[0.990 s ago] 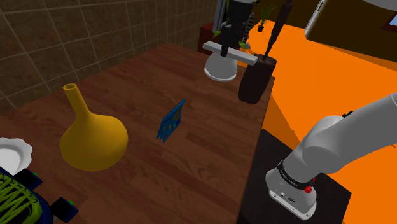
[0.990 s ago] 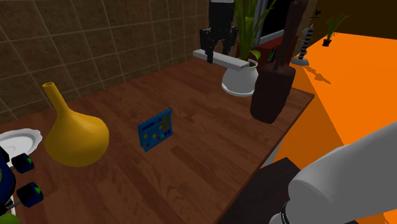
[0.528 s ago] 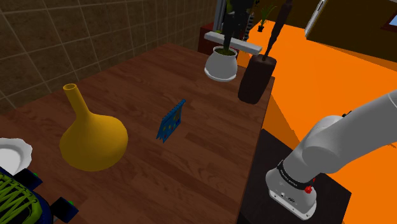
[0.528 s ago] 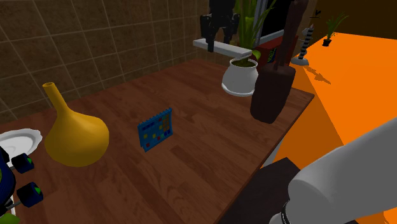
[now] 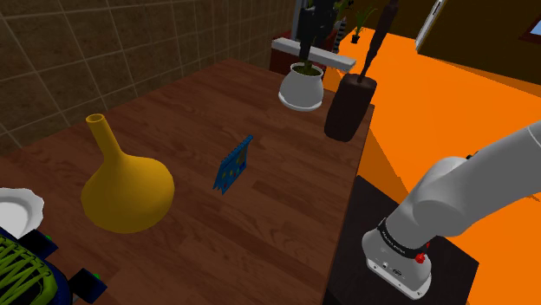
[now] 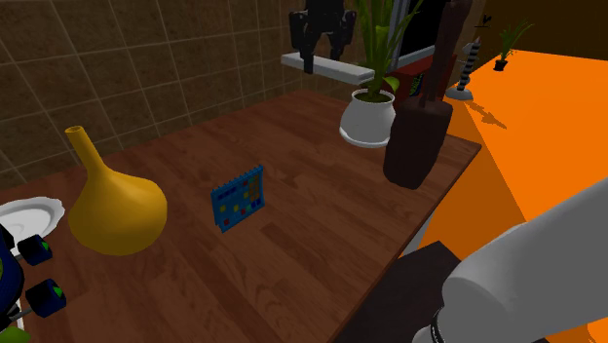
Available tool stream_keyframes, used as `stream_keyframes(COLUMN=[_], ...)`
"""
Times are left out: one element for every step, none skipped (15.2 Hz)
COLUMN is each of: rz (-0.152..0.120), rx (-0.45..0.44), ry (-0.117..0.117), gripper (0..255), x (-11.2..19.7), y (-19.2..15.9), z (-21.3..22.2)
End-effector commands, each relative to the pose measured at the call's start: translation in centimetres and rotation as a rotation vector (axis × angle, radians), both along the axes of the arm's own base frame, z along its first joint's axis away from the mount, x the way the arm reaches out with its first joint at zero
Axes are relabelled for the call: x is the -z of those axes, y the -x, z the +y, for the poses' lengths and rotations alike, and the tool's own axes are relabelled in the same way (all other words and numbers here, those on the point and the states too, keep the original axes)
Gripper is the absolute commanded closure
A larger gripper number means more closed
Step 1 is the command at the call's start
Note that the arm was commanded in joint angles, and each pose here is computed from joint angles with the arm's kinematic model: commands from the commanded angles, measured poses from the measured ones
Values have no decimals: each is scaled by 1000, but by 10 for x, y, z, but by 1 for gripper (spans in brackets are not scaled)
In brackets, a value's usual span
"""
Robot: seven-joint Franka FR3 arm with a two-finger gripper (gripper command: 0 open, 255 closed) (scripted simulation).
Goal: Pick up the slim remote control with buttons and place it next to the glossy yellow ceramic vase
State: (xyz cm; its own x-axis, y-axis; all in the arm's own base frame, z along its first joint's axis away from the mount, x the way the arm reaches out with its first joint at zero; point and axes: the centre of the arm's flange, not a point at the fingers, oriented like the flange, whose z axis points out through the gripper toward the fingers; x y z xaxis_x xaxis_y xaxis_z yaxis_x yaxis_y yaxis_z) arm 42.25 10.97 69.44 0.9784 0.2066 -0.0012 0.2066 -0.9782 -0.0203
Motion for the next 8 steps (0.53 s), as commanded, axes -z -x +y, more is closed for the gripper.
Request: stream_keyframes(rz=[0,0,0,0,0,0,0,0], rx=[2,2,2,2,2,2,2,2], ry=[0,0,0,0,0,0,0,0], gripper=[255,255,255,255,255,255,255,255], x=[-2,-2,-2,-2,-2,-2,-2,-2], y=[10,14,18,22,26,30,34,38], z=[25,37,50,62,75,88,100,113])
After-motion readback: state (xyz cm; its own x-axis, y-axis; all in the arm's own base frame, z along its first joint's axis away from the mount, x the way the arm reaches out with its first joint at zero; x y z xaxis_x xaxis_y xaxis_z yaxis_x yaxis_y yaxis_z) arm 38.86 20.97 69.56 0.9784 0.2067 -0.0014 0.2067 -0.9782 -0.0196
